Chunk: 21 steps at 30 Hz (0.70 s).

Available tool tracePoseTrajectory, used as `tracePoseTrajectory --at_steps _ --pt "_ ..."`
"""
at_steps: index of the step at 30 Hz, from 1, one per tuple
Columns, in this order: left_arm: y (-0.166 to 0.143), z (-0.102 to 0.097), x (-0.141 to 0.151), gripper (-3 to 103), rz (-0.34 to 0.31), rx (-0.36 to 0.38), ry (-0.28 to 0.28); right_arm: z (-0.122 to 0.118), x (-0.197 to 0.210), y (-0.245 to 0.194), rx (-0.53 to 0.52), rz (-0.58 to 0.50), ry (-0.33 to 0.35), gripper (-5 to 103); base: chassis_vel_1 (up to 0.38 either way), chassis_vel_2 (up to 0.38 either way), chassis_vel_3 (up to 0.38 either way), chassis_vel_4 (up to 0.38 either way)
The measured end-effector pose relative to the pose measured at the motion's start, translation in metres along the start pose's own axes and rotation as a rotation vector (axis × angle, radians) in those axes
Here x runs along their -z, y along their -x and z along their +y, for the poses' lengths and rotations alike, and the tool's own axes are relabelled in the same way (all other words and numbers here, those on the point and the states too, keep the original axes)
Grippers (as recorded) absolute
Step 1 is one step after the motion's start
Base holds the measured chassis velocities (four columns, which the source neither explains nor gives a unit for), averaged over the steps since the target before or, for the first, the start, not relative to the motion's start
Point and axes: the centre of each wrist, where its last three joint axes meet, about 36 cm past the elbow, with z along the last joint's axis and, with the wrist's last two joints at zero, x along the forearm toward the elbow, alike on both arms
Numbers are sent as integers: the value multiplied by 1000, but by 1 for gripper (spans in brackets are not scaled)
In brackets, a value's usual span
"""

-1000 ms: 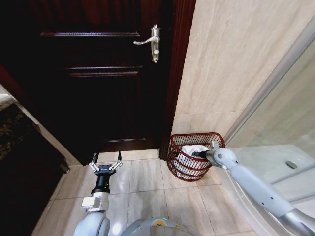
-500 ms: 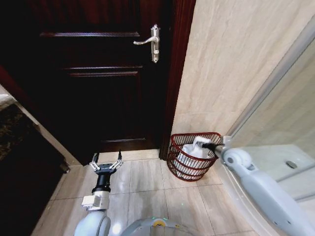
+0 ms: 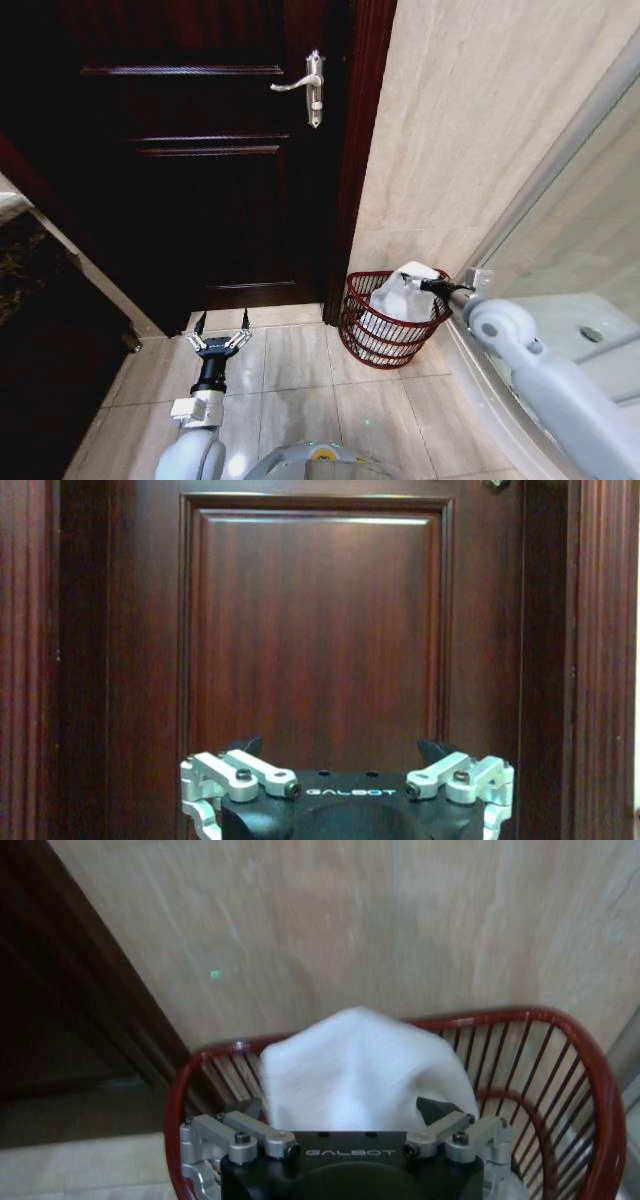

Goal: Discard the used towel into the hamper.

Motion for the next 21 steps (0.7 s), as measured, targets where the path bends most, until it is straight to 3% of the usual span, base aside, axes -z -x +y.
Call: tracePoseTrajectory --at_steps 6,9,10,13,14,17,21 --pt "-2 2 3 100 -3 19 -4 -11 11 3 -58 -43 45 100 0 0 0 0" --pt "-3 3 4 100 -4 42 -14 -3 -7 -4 -150 -220 -65 100 0 0 0 0" --pt "-3 3 4 100 -4 42 -14 -3 -7 -4 -150 -220 -65 100 0 0 0 0" --pt "-3 4 3 100 -6 45 -21 13 -42 -4 -268 -486 -216 100 0 0 0 0" --pt "-3 4 3 100 -6 45 -21 13 -42 -4 -268 -486 -216 100 0 0 0 0" --pt "-2 6 3 100 -6 45 -29 32 -84 -12 -317 -633 -310 100 0 0 0 0" --pt "-2 11 3 100 -8 38 -36 45 -106 -26 -326 -655 -311 100 0 0 0 0"
